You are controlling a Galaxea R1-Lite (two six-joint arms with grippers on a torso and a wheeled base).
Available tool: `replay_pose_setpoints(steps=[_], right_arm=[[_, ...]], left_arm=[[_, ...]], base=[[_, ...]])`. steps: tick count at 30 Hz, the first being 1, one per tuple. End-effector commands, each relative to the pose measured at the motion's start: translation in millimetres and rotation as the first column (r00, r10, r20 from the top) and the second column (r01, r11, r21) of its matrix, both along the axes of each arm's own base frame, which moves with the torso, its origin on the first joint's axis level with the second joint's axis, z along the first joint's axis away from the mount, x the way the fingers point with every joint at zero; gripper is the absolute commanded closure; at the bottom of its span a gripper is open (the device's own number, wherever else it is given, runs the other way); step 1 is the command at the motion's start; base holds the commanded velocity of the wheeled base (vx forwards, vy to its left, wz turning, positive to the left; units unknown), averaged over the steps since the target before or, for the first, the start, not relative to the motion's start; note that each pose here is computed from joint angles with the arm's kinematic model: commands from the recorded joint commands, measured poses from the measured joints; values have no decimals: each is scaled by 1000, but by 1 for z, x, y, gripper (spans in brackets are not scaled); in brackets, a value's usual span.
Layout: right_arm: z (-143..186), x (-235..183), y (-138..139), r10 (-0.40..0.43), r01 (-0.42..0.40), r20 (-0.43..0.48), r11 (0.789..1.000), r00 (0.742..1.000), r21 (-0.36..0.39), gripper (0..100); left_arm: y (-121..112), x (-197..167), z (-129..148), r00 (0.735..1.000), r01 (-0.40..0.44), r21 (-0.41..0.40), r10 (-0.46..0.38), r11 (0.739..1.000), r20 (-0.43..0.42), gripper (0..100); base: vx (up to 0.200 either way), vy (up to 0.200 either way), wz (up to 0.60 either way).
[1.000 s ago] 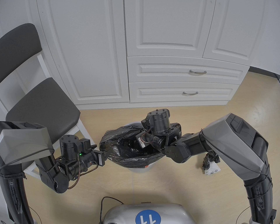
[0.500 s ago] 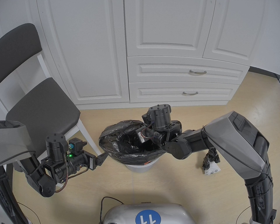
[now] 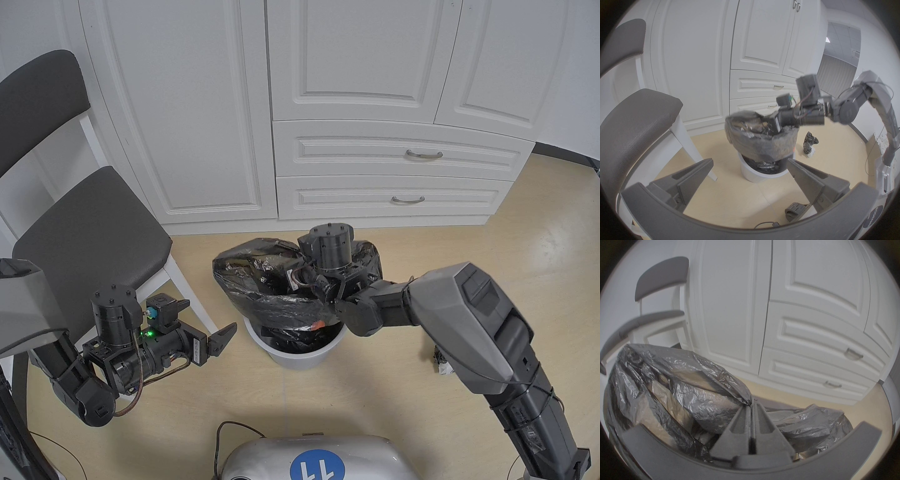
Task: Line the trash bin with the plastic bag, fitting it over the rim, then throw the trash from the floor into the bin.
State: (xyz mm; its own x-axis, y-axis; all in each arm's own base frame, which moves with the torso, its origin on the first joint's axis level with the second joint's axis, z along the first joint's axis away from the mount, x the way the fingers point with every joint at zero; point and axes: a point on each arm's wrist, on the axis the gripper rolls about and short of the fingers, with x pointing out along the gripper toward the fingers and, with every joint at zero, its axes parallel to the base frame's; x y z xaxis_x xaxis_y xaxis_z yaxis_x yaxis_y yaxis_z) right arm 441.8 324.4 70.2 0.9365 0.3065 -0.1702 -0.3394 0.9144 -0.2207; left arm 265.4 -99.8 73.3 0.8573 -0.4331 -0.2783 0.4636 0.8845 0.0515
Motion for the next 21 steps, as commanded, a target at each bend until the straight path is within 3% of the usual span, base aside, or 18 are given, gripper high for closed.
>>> replay_pose_setpoints(steps=[1, 7, 12, 14, 17, 21], right_arm=[[-58, 13, -4, -19, 17, -50, 1000, 999, -26, 100], [-43, 16, -4, -7, 4, 42, 997, 999, 75, 100], [-25, 14, -3, -10, 4, 62, 996, 998, 93, 100], [-20, 10, 1, 7, -12, 58, 996, 998, 89, 100], [-21, 5, 7, 14, -18, 48, 996, 999, 82, 100], [-19, 4, 8, 12, -16, 50, 996, 999, 84, 100]], left_arm=[[0, 3, -1, 1000, -4, -4, 4, 1000, 1, 0], [2, 8, -5, 1000, -18, -2, 18, 1000, -6, 0], [-4, 8, -12, 1000, 3, 7, -2, 1000, -27, 0], [-22, 10, -16, 999, 42, 10, -42, 999, -28, 0], [-43, 22, -22, 999, 39, 2, -39, 999, -18, 0], [-81, 42, -31, 993, -114, -102, 109, 988, -50, 0]], base=[[0, 0, 0], [0, 0, 0], [0, 0, 0], [0, 0, 0], [0, 0, 0], [0, 0, 0]])
